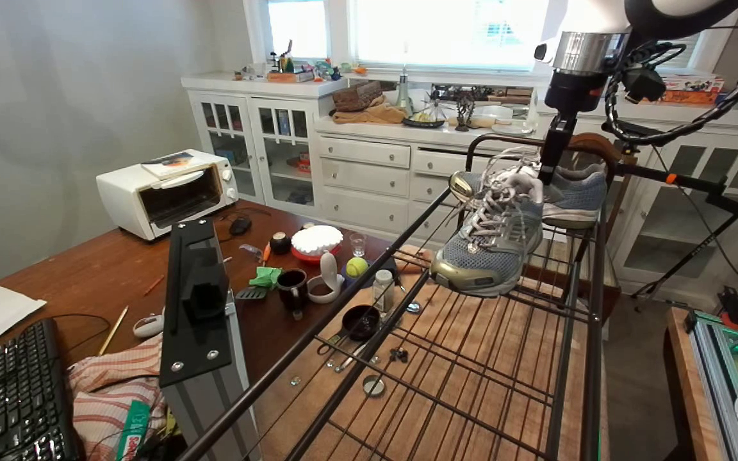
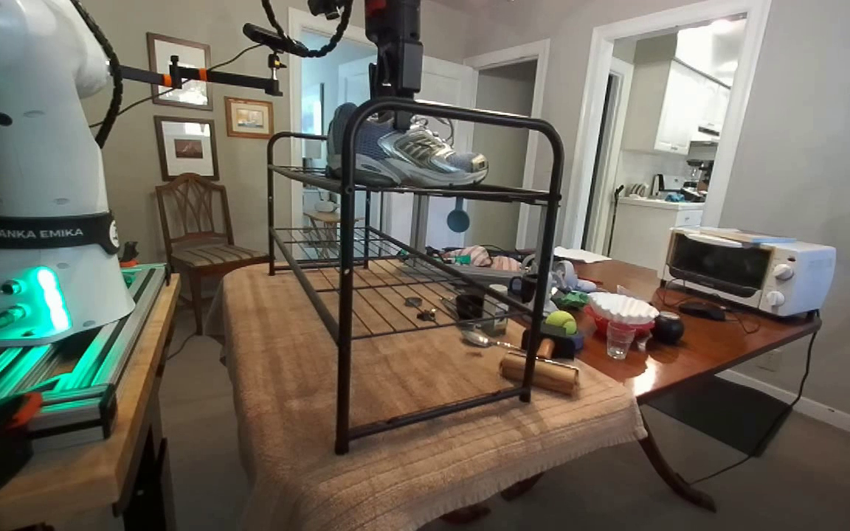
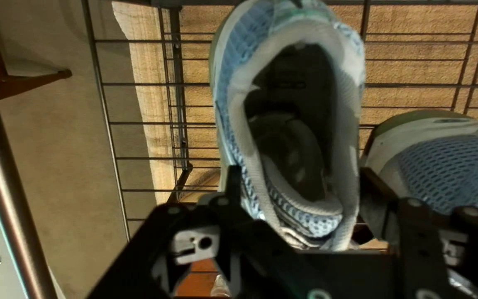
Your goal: Turn the shoes to the left
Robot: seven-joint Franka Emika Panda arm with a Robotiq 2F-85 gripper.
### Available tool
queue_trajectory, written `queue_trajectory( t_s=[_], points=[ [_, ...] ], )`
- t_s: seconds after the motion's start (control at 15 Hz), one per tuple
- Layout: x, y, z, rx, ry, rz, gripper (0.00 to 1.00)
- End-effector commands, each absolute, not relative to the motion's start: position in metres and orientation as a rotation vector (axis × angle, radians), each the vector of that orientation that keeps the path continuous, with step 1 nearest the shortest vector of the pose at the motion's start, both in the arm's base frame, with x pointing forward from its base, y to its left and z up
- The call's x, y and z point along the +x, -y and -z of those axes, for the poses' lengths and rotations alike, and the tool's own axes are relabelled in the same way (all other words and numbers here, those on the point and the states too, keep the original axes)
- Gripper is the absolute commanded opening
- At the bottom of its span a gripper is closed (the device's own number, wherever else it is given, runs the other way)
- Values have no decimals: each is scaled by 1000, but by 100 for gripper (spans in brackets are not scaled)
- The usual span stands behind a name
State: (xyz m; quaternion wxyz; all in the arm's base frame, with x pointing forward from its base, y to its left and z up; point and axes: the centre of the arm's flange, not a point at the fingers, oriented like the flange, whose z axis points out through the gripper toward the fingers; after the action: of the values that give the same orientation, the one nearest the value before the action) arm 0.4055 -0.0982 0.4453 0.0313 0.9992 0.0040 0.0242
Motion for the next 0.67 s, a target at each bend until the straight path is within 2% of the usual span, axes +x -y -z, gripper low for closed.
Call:
queue_trajectory(
  t_s=[0.0, 0.27, 0.6],
  points=[
    [410, 103, -450, 3079, -76, -123, 39],
    [417, 103, -463, 3052, -231, -146, 16],
    [427, 102, -484, 2976, -430, -201, 8]
  ],
)
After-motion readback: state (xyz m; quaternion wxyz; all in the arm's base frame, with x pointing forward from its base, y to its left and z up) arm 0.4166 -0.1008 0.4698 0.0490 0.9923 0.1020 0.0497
